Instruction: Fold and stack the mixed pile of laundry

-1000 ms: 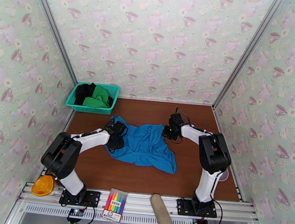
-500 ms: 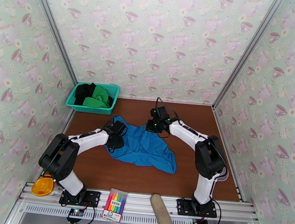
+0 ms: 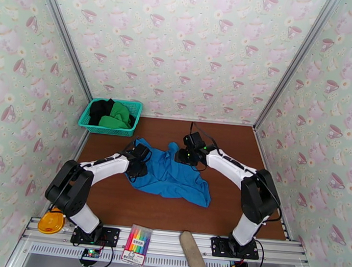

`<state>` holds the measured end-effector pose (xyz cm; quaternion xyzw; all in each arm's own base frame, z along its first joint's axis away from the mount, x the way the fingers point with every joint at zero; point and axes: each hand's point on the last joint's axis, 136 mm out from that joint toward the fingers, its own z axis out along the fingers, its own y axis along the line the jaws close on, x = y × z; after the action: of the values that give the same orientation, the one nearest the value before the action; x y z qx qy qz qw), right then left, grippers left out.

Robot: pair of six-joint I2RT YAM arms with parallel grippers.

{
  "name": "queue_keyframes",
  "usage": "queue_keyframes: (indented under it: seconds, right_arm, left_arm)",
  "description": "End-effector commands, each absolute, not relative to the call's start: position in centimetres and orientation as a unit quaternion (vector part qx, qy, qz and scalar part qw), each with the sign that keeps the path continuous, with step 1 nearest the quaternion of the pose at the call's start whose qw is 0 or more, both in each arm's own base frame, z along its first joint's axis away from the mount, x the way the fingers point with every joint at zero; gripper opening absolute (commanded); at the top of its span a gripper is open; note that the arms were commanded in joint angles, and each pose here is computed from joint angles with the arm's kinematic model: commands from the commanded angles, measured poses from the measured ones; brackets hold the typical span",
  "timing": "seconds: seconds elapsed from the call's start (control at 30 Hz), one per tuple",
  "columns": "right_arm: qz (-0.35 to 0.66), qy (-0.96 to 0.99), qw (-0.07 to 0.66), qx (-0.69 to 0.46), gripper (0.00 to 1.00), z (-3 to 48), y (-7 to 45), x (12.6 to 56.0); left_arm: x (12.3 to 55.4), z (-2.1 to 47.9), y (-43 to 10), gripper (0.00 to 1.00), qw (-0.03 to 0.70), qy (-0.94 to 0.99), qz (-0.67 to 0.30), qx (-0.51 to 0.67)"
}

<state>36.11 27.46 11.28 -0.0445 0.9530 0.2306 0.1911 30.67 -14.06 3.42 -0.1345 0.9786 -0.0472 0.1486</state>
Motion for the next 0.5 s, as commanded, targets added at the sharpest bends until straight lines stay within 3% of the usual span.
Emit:
queue_keyframes:
  seconds: [0.0,0.3,0.47]
  right_arm:
    - [0.264,0.947,0.178,-0.049,0.44,11.3,30.2,36.7]
    - [0.261,0.953,0.147,-0.042,0.51,9.0,34.0,37.7]
    - [0.244,0.959,0.143,-0.025,0.46,7.3,34.2,38.6]
  left_arm:
    - [30.8,4.0,-13.7,0.15,0.158,0.978,-0.045,-0.13]
    - [30.8,4.4,-13.3,0.15,0.163,0.977,-0.043,-0.129]
    - [30.8,5.4,-12.9,0.15,0.172,0.976,-0.041,-0.128]
